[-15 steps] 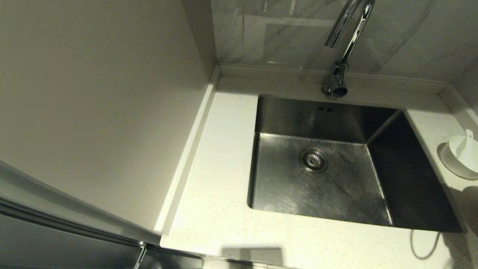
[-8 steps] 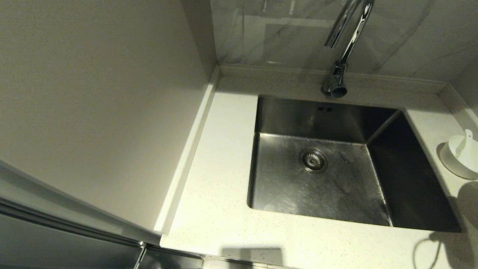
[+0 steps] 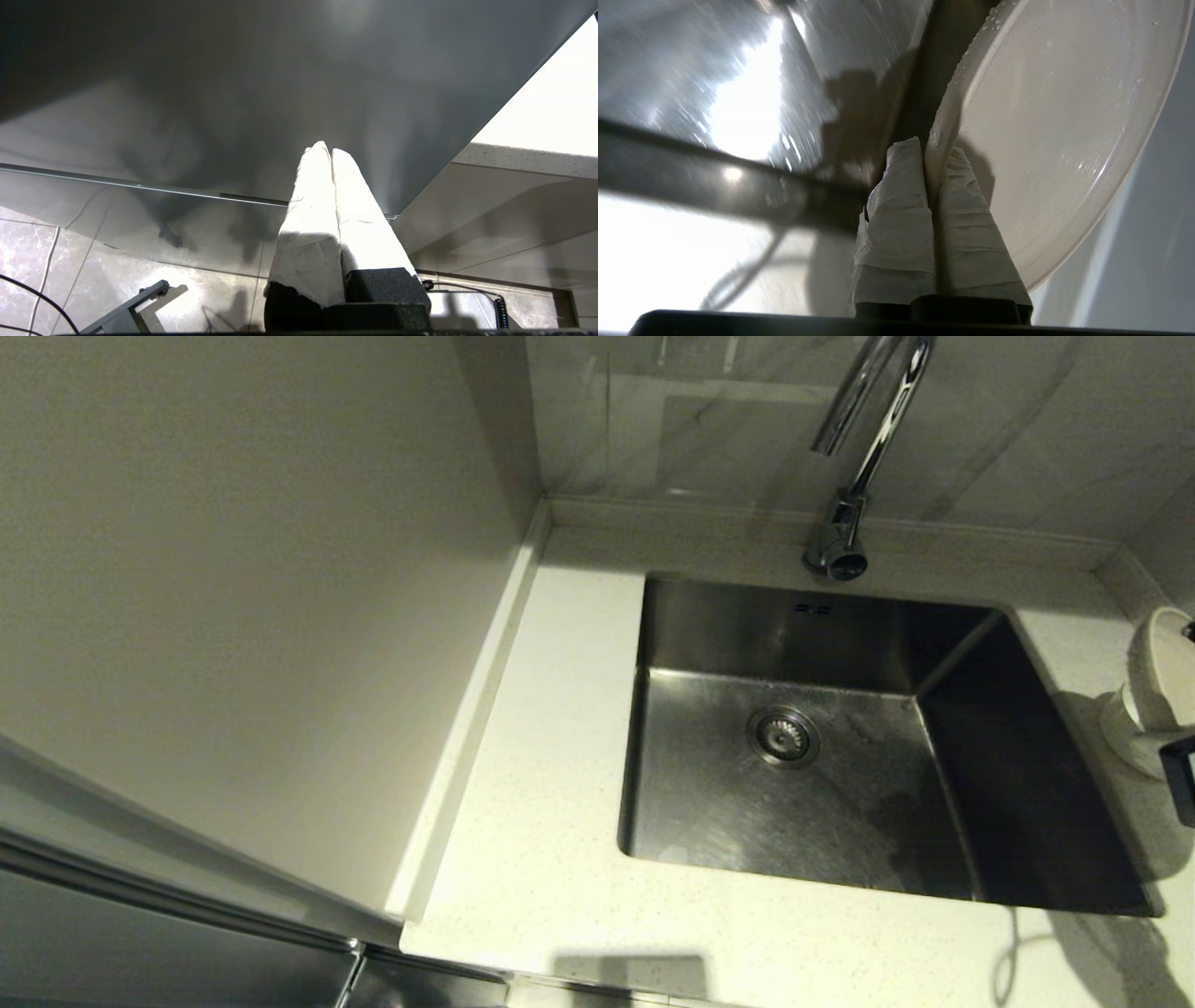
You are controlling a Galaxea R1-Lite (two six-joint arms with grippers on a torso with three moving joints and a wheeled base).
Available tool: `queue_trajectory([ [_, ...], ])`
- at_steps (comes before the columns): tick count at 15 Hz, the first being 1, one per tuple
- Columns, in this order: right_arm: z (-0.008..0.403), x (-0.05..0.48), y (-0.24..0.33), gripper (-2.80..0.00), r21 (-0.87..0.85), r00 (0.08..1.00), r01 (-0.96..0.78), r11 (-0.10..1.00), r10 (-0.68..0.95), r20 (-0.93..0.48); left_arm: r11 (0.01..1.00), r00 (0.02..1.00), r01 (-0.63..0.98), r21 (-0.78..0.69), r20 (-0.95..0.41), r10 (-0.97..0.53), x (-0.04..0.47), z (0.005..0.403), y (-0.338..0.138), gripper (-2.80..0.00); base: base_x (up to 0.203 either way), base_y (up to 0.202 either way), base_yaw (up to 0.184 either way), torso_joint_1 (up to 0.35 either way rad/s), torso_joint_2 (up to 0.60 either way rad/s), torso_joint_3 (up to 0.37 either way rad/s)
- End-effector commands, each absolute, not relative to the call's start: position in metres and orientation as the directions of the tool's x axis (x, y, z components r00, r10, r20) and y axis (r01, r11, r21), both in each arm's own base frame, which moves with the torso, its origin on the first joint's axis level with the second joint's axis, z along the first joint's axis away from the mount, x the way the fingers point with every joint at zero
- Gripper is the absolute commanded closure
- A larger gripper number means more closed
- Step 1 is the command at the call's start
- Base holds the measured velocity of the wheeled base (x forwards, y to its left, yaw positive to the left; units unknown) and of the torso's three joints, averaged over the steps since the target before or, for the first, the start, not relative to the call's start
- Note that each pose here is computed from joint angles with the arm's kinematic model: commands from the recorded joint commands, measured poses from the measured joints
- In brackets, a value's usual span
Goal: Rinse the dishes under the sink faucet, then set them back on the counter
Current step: Put a plate into the sink
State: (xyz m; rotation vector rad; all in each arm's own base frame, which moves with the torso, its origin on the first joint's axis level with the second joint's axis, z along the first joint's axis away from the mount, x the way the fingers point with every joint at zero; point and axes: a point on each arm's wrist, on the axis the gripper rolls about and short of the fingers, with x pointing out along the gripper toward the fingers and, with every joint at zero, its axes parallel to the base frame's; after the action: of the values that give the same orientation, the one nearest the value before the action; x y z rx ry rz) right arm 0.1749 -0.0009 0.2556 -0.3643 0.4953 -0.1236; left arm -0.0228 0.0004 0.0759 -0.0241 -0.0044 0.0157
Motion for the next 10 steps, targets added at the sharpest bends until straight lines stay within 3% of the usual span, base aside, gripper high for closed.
queue_trajectory([
  [1, 0.251, 0.206, 0.021, 0.0, -0.412, 0.897, -0.068, 0.909, -0.125, -0.423, 1.0, 1.0, -0.017, -0.025, 0.008, 0.017, -0.023, 0.076, 0.0, 0.0, 0.0, 0.0, 0.0, 0.0, 0.0, 0.0],
  [5, 0.239, 0.234, 0.052, 0.0, -0.496, 0.897, -0.215, 0.841, -0.031, -0.442, 1.0, 1.0, -0.017, -0.025, 0.008, 0.017, -0.023, 0.076, 0.0, 0.0, 0.0, 0.0, 0.0, 0.0, 0.0, 0.0],
  [10, 0.208, 0.273, 0.074, 0.0, -0.501, 0.827, -0.328, 0.801, -0.013, -0.562, 1.0, 1.0, -0.017, -0.025, 0.008, 0.017, -0.023, 0.076, 0.0, 0.0, 0.0, 0.0, 0.0, 0.0, 0.0, 0.0],
])
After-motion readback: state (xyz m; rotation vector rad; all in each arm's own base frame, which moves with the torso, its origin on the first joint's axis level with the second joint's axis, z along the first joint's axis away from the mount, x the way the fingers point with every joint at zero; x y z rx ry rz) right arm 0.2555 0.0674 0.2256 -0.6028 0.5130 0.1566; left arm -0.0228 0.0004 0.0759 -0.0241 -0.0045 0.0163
